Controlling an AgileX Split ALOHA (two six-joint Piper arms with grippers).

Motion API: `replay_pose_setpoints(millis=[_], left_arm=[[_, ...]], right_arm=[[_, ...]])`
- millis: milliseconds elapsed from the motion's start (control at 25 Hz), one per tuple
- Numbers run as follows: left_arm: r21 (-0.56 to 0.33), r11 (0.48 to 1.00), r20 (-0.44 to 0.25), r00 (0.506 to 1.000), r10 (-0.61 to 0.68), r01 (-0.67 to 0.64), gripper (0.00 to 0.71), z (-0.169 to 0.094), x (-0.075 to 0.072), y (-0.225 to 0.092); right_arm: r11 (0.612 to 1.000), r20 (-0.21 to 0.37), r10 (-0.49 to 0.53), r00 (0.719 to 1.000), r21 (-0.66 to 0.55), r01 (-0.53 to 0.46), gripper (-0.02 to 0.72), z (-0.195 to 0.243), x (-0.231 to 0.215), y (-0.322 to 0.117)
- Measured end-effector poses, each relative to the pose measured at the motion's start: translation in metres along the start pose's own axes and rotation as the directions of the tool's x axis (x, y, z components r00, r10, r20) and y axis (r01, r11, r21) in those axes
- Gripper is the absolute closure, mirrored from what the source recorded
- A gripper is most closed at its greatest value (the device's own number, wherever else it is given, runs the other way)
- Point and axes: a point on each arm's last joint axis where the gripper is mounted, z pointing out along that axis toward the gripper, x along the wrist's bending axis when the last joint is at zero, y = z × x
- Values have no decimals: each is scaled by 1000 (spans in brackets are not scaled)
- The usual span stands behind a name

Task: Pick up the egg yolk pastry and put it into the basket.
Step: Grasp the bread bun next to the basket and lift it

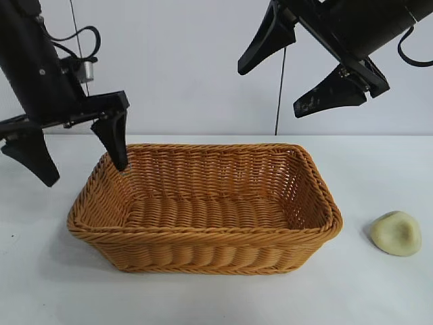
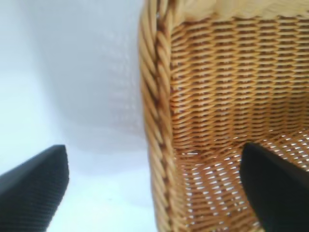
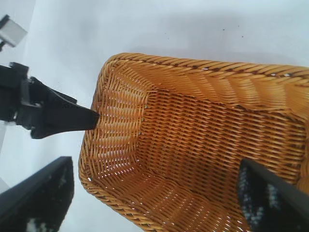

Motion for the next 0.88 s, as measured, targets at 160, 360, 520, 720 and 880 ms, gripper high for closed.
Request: replay_pose_setpoints(millis=[160, 360, 520, 720, 880], left_arm=[[-36, 999, -41, 999, 20, -21, 18, -18, 2, 9], [-72, 997, -59, 998, -36, 31, 18, -33, 27, 16], [-89, 992, -112, 989, -100, 91, 18, -40, 62, 17], [-115, 985, -140, 980, -142, 127, 18, -51, 83, 15], [-161, 980, -136, 981, -140, 118, 18, -72, 78, 6]], right_arm=[[1000, 0, 0, 1000, 0, 0, 50, 0, 0, 0], [1000, 0, 0, 1000, 0, 0, 50, 0, 0, 0], [1000, 0, 0, 1000, 0, 0, 50, 0, 0, 0], [1000, 0, 0, 1000, 0, 0, 50, 0, 0, 0], [1000, 0, 0, 1000, 0, 0, 50, 0, 0, 0]])
